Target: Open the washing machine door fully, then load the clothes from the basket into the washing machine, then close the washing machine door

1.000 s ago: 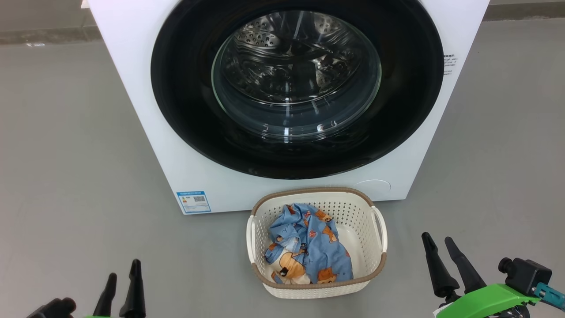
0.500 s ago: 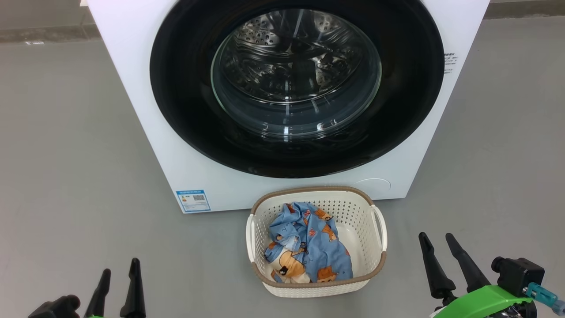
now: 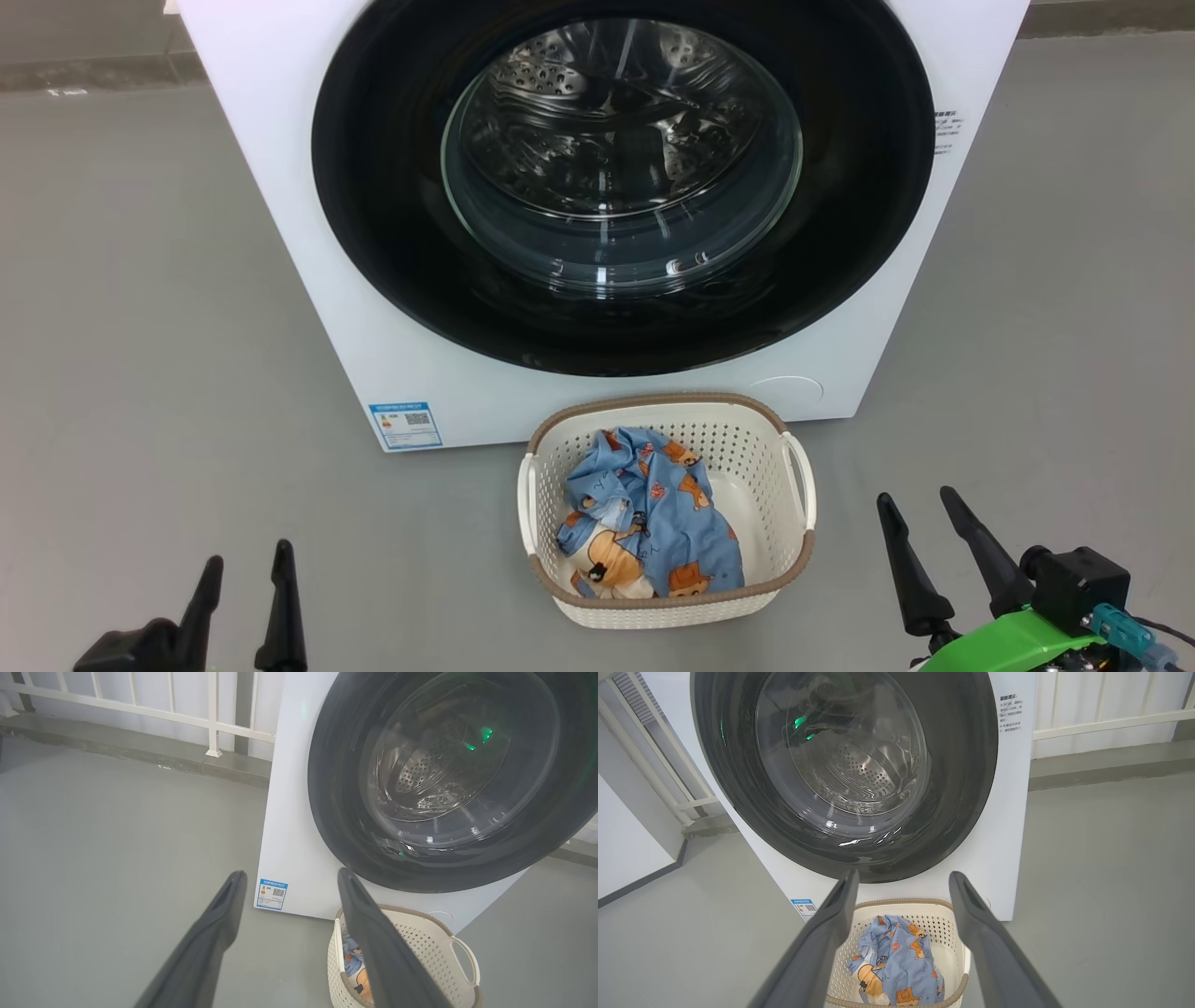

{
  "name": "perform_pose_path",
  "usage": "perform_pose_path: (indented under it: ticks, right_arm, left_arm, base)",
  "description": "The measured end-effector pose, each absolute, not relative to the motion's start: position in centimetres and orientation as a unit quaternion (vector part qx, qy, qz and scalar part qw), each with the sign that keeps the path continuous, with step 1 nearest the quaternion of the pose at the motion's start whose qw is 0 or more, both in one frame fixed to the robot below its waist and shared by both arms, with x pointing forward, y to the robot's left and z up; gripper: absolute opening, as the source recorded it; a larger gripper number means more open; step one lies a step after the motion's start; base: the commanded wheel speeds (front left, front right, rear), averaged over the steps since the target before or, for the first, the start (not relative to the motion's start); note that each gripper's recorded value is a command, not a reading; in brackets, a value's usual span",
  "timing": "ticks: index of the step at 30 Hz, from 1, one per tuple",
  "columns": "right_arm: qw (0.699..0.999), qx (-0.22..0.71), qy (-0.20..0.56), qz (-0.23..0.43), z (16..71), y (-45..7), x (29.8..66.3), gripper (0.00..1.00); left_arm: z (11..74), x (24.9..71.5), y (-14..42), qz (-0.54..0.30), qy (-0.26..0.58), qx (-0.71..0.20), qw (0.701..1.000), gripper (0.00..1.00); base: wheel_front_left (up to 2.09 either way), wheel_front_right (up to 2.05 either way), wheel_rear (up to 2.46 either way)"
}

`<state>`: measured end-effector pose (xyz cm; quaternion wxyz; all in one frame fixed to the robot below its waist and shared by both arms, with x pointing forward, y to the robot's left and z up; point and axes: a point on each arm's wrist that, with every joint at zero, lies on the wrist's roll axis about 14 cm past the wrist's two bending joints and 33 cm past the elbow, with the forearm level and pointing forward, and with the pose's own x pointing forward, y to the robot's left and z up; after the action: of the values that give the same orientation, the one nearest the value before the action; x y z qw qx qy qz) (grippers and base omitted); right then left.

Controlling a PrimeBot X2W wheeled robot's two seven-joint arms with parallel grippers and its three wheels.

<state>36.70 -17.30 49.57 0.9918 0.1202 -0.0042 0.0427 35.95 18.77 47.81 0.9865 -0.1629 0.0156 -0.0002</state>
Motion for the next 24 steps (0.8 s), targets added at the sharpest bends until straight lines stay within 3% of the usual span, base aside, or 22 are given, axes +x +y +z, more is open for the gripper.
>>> perform_pose_path:
  ticks: [24]
  right_arm:
    - [0.998, 0.008, -0.032, 0.045, 50.3, -17.6, 36.3, 1.00]
  left_arm:
    - [48.4, 35.7, 18.8, -0.018, -0.004, -0.039, 0.999, 1.00]
  base:
    - [0.00, 0.00, 0.00]
